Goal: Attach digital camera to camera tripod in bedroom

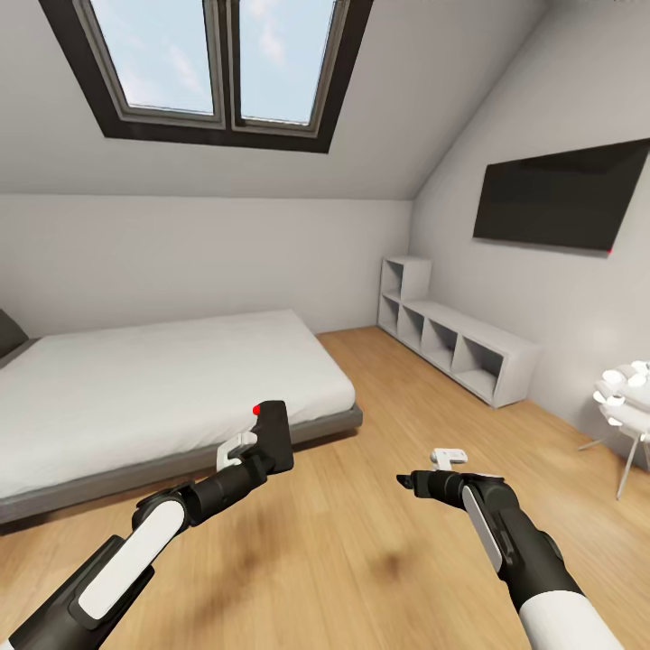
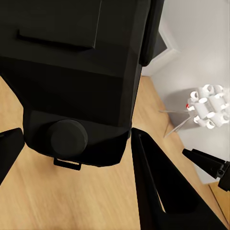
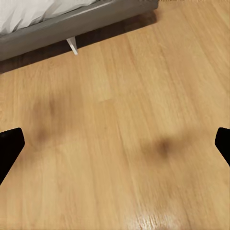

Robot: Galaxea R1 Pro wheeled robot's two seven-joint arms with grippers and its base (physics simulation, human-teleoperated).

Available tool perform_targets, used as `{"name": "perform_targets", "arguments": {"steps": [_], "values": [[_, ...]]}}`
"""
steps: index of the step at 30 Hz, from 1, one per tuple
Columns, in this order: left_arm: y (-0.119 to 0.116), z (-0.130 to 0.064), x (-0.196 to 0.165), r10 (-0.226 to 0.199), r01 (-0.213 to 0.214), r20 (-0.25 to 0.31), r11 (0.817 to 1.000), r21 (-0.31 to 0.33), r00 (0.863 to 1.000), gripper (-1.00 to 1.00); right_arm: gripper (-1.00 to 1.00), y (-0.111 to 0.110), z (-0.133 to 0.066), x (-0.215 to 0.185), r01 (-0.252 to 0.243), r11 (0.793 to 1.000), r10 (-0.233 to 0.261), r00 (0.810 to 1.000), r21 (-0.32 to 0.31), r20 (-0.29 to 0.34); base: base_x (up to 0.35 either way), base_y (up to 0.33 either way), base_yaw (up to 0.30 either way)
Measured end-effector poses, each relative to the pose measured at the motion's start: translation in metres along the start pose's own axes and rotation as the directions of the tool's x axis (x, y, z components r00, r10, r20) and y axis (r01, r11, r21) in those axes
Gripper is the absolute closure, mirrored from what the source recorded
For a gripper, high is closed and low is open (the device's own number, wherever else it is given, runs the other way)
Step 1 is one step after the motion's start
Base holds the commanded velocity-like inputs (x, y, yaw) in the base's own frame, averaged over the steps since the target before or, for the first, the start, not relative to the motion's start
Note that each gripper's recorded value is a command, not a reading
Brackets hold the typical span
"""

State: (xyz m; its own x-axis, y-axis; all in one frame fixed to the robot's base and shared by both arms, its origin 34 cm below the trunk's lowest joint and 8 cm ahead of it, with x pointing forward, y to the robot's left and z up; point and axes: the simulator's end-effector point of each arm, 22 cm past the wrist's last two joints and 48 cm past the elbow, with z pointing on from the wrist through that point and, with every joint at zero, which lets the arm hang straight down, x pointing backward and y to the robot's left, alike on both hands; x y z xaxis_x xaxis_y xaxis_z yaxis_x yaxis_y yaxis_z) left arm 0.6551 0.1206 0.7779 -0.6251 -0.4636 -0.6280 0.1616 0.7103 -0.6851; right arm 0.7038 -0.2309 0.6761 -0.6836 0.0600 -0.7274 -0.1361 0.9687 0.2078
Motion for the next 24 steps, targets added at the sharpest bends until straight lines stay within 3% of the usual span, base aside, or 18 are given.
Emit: {"name": "perform_targets", "arguments": {"steps": [24], "values": [[-0.032, -0.013, -0.034, 0.001, -0.001, 0.001, 1.0, 0.002, 1.0, 1.0, -1.0, 0.009, -0.026, -0.038, 0.0, 1.0, 0.0, 1.0, 0.001, -0.001, 0.0, 0.0, 0.0]]}}
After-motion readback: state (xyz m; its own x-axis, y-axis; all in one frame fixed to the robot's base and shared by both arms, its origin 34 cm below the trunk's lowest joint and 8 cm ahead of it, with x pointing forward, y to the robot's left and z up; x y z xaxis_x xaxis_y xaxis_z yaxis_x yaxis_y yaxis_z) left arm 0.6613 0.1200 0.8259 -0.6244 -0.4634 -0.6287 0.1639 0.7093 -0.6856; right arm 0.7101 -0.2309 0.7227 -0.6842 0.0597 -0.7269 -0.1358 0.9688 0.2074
